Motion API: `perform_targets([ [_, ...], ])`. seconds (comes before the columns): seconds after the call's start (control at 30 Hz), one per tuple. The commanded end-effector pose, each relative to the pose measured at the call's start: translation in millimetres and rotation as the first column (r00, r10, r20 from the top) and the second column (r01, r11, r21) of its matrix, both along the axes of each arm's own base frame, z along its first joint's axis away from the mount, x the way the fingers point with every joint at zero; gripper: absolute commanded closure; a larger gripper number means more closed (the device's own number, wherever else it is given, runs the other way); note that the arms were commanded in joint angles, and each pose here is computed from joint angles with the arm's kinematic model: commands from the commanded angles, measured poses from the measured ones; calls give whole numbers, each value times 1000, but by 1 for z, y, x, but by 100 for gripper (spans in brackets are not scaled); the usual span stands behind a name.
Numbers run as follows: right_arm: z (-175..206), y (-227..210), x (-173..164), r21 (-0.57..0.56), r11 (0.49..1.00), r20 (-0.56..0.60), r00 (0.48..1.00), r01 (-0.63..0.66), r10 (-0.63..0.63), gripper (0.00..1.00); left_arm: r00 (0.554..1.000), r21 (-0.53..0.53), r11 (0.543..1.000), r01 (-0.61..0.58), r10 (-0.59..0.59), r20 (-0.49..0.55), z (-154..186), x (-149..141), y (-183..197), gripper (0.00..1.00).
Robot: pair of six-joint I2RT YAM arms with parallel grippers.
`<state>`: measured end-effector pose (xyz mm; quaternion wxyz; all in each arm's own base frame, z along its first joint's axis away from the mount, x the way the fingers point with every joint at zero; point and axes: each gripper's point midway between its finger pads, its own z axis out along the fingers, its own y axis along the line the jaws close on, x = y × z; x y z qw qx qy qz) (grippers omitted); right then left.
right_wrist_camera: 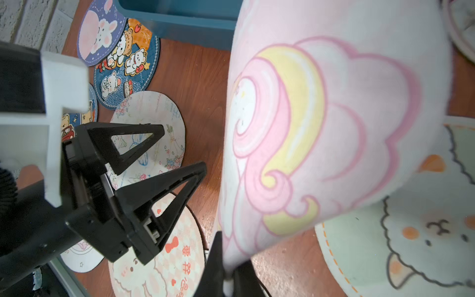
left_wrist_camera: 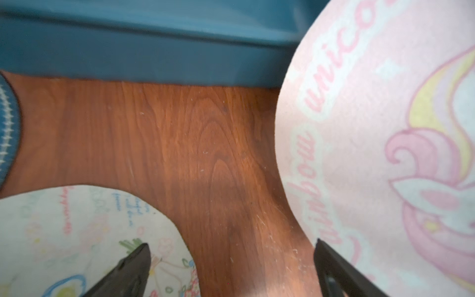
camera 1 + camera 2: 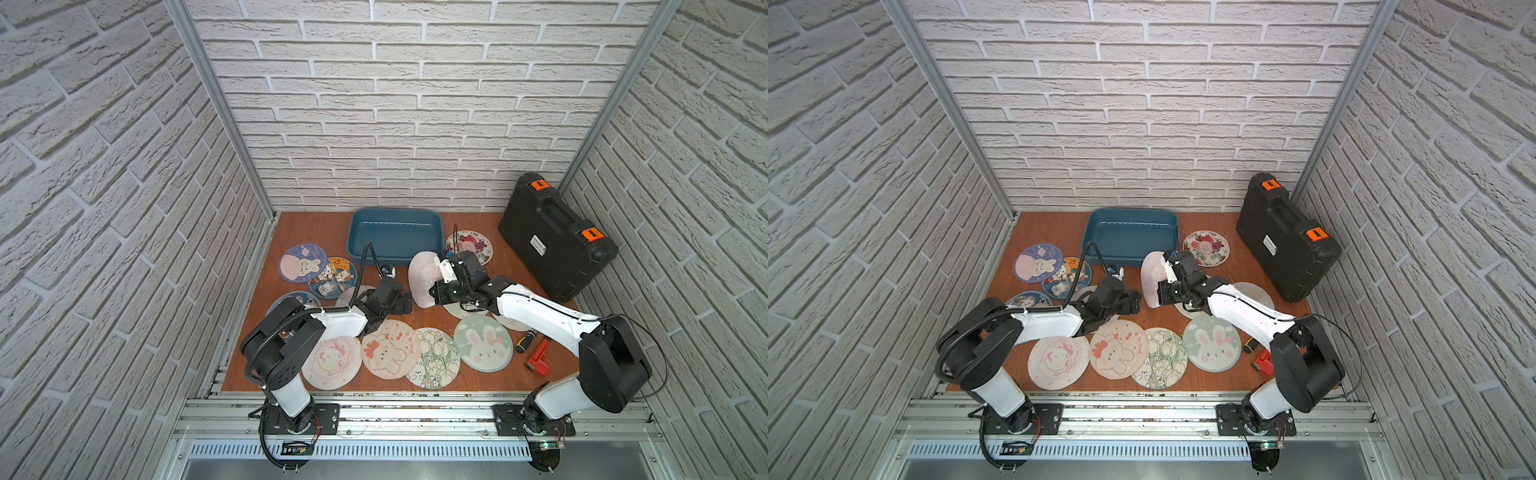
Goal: Put the coasters into the storage box
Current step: Place the coaster in the storage box.
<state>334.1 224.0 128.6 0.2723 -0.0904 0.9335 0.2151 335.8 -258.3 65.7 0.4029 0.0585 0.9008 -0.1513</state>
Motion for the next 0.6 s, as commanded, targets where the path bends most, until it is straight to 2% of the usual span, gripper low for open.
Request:
perform_targets([
  [0.0,36,0,10,-30,999,102,995,-18,21,94,990,-22,999,-30,33,138,33,10,6,2],
  [0.23,69,14,42,-29,999,178,984,-22,27,94,971,-59,997,-53,65,230,51,2,23,2],
  [0.57,67,45,111,-22,999,226,974,24,-18,94,958,-36,997,-62,70,279,58,-9,41,2],
])
